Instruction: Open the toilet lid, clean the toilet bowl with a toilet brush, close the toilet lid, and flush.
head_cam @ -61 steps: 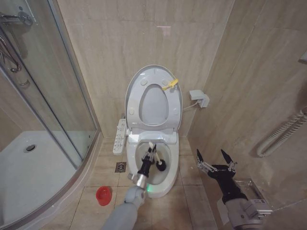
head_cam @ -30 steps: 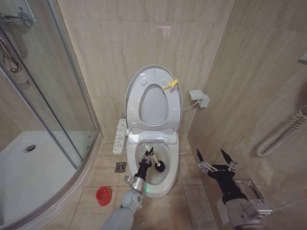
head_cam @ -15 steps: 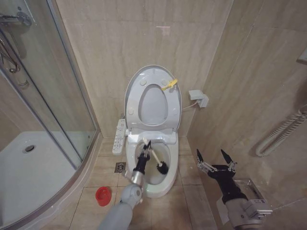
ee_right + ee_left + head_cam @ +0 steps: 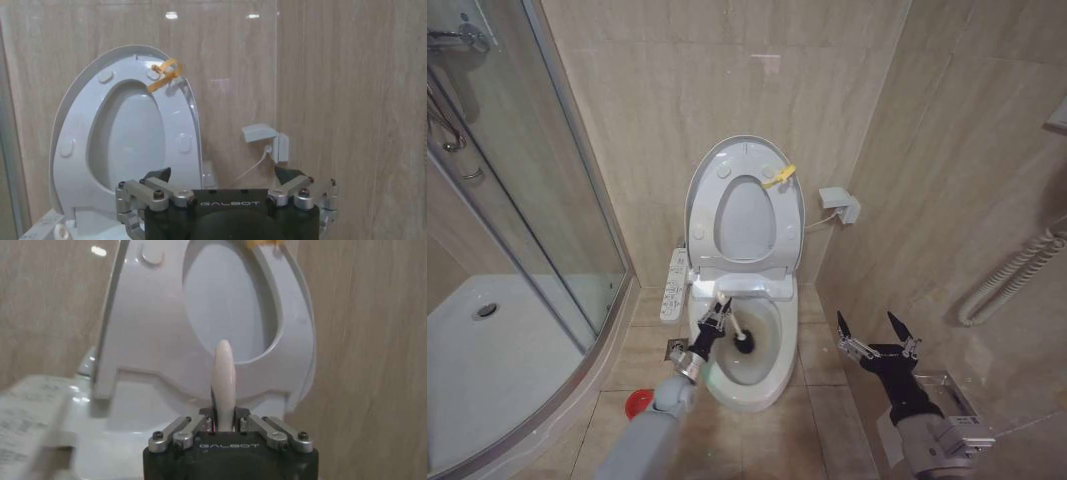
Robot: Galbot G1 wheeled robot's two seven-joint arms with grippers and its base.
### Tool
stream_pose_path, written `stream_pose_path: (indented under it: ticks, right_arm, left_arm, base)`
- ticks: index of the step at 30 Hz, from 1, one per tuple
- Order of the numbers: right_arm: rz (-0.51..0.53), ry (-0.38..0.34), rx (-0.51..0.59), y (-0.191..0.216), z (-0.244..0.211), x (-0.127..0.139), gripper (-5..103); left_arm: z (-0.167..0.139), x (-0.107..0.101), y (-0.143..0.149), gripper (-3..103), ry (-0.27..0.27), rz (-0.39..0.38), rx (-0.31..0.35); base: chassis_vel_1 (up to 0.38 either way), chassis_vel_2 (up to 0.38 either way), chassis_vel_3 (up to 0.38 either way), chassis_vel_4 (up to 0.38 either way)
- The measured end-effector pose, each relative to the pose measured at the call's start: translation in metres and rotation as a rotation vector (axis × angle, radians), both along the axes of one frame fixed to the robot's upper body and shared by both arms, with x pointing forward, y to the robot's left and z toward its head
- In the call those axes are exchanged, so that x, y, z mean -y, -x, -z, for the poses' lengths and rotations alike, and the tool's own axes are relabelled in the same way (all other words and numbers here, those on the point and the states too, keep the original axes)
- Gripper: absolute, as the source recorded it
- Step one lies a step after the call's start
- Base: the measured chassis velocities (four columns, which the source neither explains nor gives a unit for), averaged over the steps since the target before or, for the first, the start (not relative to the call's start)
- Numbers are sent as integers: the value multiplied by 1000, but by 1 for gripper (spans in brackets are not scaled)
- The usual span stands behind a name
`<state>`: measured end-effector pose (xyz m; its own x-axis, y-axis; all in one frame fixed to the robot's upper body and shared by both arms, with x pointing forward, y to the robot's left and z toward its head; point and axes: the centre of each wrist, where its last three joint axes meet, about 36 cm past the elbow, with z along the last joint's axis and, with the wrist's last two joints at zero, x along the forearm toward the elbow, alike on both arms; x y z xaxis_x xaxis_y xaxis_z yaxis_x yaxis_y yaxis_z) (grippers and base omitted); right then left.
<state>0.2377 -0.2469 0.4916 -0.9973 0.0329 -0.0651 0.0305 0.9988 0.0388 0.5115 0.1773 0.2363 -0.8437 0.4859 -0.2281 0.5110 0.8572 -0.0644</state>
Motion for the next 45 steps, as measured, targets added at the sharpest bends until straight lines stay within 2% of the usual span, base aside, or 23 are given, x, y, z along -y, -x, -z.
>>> stream_pose_path:
  ticks: [2, 3, 4, 6, 7, 10, 11, 12, 13, 15, 19, 21, 22, 23, 25, 27, 29, 30, 31, 33, 36, 39, 45]
  right_arm:
    - [0, 0, 0, 0, 0, 0, 100]
    - [0, 0, 0, 0, 0, 0, 100]
    - [0, 0, 0, 0, 0, 0, 100]
    - [0, 0, 0, 0, 0, 0, 100]
    - [0, 0, 0, 0, 0, 0, 100]
    - [0, 0, 0, 0, 0, 0, 100]
    - [0, 0, 0, 0, 0, 0, 100]
    - [0, 0, 0, 0, 0, 0, 100]
    - [0, 0, 0, 0, 0, 0, 100]
    - [0, 0, 0, 0, 0, 0, 100]
    - [0, 0, 0, 0, 0, 0, 100]
    - [0, 0, 0, 0, 0, 0, 100]
    - [0, 0, 0, 0, 0, 0, 100]
    - [0, 0, 0, 0, 0, 0, 100]
    - [0, 0, 0, 0, 0, 0, 100]
    - [0, 0, 0, 0, 0, 0, 100]
    - [0, 0, 0, 0, 0, 0, 100]
    - [0, 0, 0, 0, 0, 0, 100]
    - [0, 0, 0, 0, 0, 0, 100]
    - [0, 0, 0, 0, 0, 0, 100]
    - [0, 0, 0, 0, 0, 0, 100]
    - [0, 0, 0, 0, 0, 0, 100]
    - [0, 0, 0, 0, 0, 0, 100]
  left_arm:
    - [3, -11, -3, 19, -70, -8, 6]
    - [3, -11, -3, 19, -70, -8, 6]
    - [5, -15, -3, 19, -101, -3, 8]
    - [5, -19, -4, 19, -103, 2, 1]
    - [3, -19, -2, 19, -57, 10, -24]
    - [-9, -3, 3, 19, 178, 22, -118]
    - [-11, 0, 4, 19, 213, 23, -133]
    - [-11, 0, 4, 19, 213, 23, -133]
    - [-12, 7, 5, 19, 255, 24, -159]
    - [-1, 3, 3, 19, 156, 37, -144]
    - [5, -2, 3, 19, 118, 24, -144]
    - [9, -8, 1, 19, 62, 10, -127]
    - [9, -8, 1, 19, 62, 10, -127]
    - [14, -14, 0, 19, -1, 10, -101]
    - [16, -20, -2, 19, -71, 18, -67]
    - [16, -20, -2, 19, -69, 19, -65]
    - [8, -11, 1, 19, 54, 31, -90]
    - [2, 0, 3, 19, 152, 36, -120]
    - [2, 0, 3, 19, 152, 36, -120]
    - [-3, 13, 6, 19, 249, 40, -149]
    - [1, 15, 2, 19, 215, 42, -133]
    - [5, 6, -4, 19, 134, 33, -92]
    - [-1, 0, -14, 19, 79, 18, -37]
  base:
    - [0, 0, 0, 0]
    - [0, 0, 0, 0]
    - [0, 0, 0, 0]
    - [0, 0, 0, 0]
    - [0, 0, 0, 0]
    - [0, 0, 0, 0]
    - [0, 0, 0, 0]
    - [0, 0, 0, 0]
    - [0, 0, 0, 0]
    - [0, 0, 0, 0]
    - [0, 0, 0, 0]
    - [0, 0, 0, 0]
    - [0, 0, 0, 0]
    - [0, 0, 0, 0]
    - [0, 0, 0, 0]
    - [0, 0, 0, 0]
    - [0, 0, 0, 0]
    - [0, 0, 0, 0]
    - [0, 0, 0, 0]
    - [0, 0, 0, 0]
    - [0, 0, 0, 0]
    - [0, 0, 0, 0]
    - [0, 0, 0, 0]
